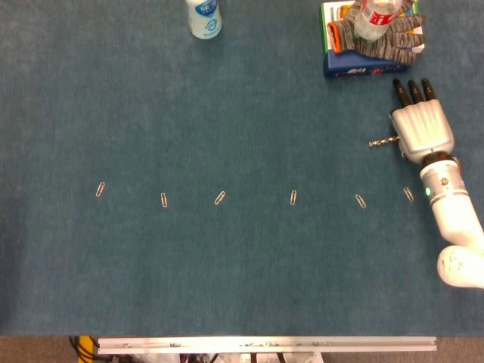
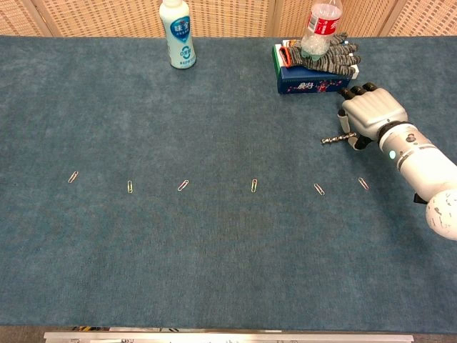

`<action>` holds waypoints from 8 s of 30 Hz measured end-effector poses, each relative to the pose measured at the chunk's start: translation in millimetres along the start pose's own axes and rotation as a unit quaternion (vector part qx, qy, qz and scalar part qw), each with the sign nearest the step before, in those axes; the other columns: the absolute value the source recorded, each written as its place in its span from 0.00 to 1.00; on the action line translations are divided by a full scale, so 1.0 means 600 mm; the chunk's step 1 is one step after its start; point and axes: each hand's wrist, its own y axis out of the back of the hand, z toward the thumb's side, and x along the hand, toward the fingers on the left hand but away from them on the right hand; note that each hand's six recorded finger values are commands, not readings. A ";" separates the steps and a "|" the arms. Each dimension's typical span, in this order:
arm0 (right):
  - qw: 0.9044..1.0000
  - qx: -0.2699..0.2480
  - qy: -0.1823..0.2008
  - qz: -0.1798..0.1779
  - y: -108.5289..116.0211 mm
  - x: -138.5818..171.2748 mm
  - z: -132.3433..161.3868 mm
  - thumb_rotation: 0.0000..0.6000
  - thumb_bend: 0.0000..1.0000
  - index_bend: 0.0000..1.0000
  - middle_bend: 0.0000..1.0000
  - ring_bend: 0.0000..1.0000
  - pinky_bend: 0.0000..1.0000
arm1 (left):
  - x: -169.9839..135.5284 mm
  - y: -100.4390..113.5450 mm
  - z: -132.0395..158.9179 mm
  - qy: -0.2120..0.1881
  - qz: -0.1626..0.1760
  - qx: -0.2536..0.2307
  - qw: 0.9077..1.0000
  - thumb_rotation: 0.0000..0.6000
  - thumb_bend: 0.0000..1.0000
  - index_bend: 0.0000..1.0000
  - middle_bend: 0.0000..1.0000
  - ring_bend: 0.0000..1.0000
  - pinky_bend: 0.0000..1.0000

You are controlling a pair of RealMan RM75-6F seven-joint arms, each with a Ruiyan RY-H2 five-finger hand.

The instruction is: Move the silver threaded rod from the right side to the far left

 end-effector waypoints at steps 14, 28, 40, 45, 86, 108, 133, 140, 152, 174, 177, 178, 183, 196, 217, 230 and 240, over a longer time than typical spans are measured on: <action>1.000 0.001 0.000 0.003 -0.002 0.000 0.003 1.00 0.34 0.56 0.02 0.00 0.00 | 0.000 0.001 0.000 0.000 0.000 -0.001 1.000 1.00 0.45 0.49 0.43 0.27 0.31; 1.000 -0.009 0.005 -0.002 0.001 0.007 0.005 1.00 0.36 0.60 0.03 0.00 0.00 | 0.000 0.001 -0.001 0.001 0.001 0.000 1.000 1.00 0.45 0.49 0.43 0.27 0.31; 0.999 -0.022 0.016 -0.020 0.027 0.049 -0.004 1.00 0.36 0.61 0.03 0.00 0.00 | -0.001 0.000 0.001 -0.001 0.000 0.002 1.000 1.00 0.45 0.49 0.43 0.27 0.31; 0.999 -0.026 0.020 -0.026 0.037 0.073 -0.013 1.00 0.36 0.61 0.03 0.00 0.00 | -0.002 0.001 0.002 -0.002 0.002 0.002 1.000 1.00 0.45 0.49 0.43 0.27 0.31; 1.000 -0.011 0.026 0.011 -0.014 0.225 -0.076 1.00 0.36 0.61 0.04 0.00 0.00 | -0.006 0.006 0.005 -0.004 0.008 0.003 1.000 1.00 0.45 0.49 0.43 0.27 0.32; 0.996 -0.046 0.074 -0.016 0.023 0.218 -0.015 1.00 0.36 0.61 0.04 0.00 0.00 | -0.008 0.014 0.002 0.000 0.013 0.001 1.000 1.00 0.45 0.49 0.43 0.27 0.32; 0.987 -0.041 0.150 -0.049 0.076 0.175 0.084 1.00 0.37 0.61 0.04 0.00 0.00 | -0.029 0.031 -0.012 0.018 0.023 0.010 1.000 1.00 0.45 0.49 0.43 0.28 0.32; 0.985 -0.049 0.156 -0.052 0.086 0.180 0.090 1.00 0.37 0.61 0.04 0.00 0.00 | -0.047 0.056 -0.019 0.019 0.033 0.048 0.998 1.00 0.45 0.49 0.43 0.28 0.32; 0.981 -0.041 0.176 -0.070 0.113 0.186 0.119 1.00 0.37 0.61 0.04 0.00 0.00 | -0.080 0.062 -0.040 0.034 0.023 0.077 0.996 1.00 0.45 0.49 0.43 0.28 0.33; 0.978 -0.033 0.192 -0.074 0.124 0.165 0.171 1.00 0.37 0.61 0.04 0.00 0.00 | -0.099 0.054 -0.064 0.044 0.013 0.083 0.996 1.00 0.45 0.49 0.43 0.28 0.33; 0.978 -0.032 0.192 -0.070 0.121 0.161 0.177 1.00 0.37 0.61 0.04 0.00 0.00 | -0.101 0.055 -0.067 0.045 0.014 0.081 0.996 1.00 0.45 0.49 0.43 0.28 0.33; 0.979 -0.032 0.192 -0.069 0.120 0.159 0.178 1.00 0.37 0.61 0.04 0.00 0.00 | -0.101 0.056 -0.068 0.046 0.014 0.081 0.996 1.00 0.45 0.49 0.43 0.28 0.33; 0.979 -0.030 0.191 -0.066 0.116 0.151 0.188 1.00 0.37 0.61 0.04 0.00 0.00 | -0.104 0.056 -0.076 0.052 0.014 0.078 0.996 1.00 0.45 0.50 0.43 0.28 0.33; 0.978 -0.030 0.195 -0.066 0.116 0.147 0.204 1.00 0.37 0.61 0.04 0.00 0.00 | -0.110 0.057 -0.088 0.060 0.017 0.071 0.996 1.00 0.45 0.50 0.43 0.28 0.33; 0.971 -0.053 0.214 -0.093 0.155 0.158 0.234 1.00 0.37 0.61 0.05 0.00 0.00 | -0.114 0.056 -0.088 0.061 0.017 0.070 0.996 1.00 0.45 0.50 0.43 0.28 0.33; 0.972 -0.072 0.194 -0.112 0.192 0.107 0.260 1.00 0.37 0.61 0.05 0.00 0.00 | -0.113 0.052 -0.092 0.062 0.013 0.071 0.995 1.00 0.45 0.50 0.43 0.28 0.33; 0.973 -0.068 0.188 -0.112 0.201 0.063 0.295 1.00 0.37 0.61 0.05 0.00 0.00 | -0.114 0.052 -0.099 0.067 0.011 0.068 0.995 1.00 0.45 0.50 0.43 0.28 0.33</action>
